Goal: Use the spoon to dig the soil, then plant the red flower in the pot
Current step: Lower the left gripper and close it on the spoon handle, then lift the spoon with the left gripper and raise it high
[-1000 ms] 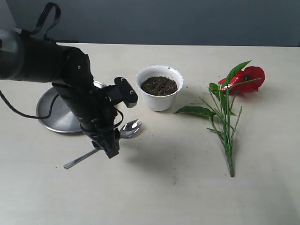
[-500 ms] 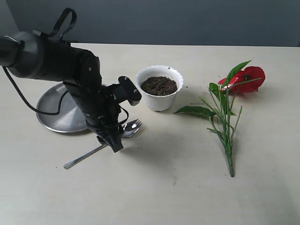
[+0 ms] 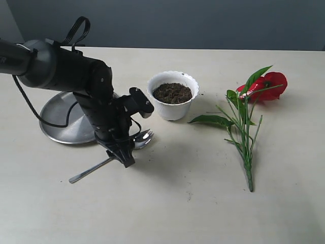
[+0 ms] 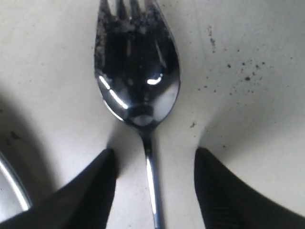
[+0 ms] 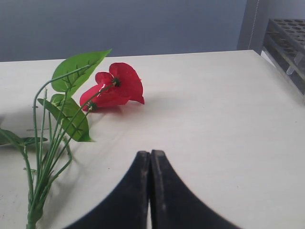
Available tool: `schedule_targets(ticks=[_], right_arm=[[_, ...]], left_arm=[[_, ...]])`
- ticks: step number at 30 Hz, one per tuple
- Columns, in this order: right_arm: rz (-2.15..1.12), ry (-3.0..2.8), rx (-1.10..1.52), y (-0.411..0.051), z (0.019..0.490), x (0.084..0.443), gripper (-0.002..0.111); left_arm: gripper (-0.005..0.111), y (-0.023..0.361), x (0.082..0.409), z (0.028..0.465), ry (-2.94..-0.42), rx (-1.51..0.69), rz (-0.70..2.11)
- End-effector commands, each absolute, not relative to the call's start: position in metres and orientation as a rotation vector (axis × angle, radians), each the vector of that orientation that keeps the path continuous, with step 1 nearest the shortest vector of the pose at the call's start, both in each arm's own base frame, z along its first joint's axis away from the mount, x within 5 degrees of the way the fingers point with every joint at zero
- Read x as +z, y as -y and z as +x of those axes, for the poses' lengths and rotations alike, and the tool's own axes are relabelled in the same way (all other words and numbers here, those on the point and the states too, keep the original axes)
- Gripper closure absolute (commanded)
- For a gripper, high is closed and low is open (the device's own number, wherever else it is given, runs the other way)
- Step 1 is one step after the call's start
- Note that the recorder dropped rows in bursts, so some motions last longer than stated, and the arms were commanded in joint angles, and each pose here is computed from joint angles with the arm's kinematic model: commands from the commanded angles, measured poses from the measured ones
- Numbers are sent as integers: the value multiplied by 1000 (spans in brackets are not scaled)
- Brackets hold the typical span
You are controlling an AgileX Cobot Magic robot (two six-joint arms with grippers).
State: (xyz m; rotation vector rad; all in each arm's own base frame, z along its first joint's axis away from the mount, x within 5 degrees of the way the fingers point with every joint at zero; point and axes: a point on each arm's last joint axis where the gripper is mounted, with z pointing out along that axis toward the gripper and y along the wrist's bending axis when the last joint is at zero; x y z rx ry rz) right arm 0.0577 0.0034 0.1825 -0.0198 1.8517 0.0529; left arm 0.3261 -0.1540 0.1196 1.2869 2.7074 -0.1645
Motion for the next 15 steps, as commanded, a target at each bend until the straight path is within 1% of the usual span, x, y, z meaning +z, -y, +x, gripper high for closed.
schedule_targets(ticks=[1, 2, 3, 4, 5, 8, 10, 15], right_arm=[[-19, -1843, 45, -3, 58, 183, 109], [-19, -1843, 45, -3, 58, 183, 109], [-19, -1843, 45, -3, 58, 183, 109], [-19, -1843, 45, -3, 58, 183, 109], [-19, -1843, 45, -3, 58, 183, 109], [-19, -1843, 45, -3, 58, 183, 109], [-19, -1843, 45, -3, 58, 183, 109], [-19, -1843, 45, -3, 58, 183, 109]], left_arm=[[59, 157, 108, 325, -2721, -168, 1288], [64, 157, 108, 325, -2722, -170, 1285], [73, 157, 108, 324, -2729, -175, 1286], [78, 157, 108, 323, -2734, -177, 1290], [86, 157, 108, 322, -2744, -181, 1296], [96, 156, 108, 320, -2765, -190, 1306], [107, 156, 108, 318, -2789, -200, 1317], [106, 155, 108, 316, -2840, -212, 1260]])
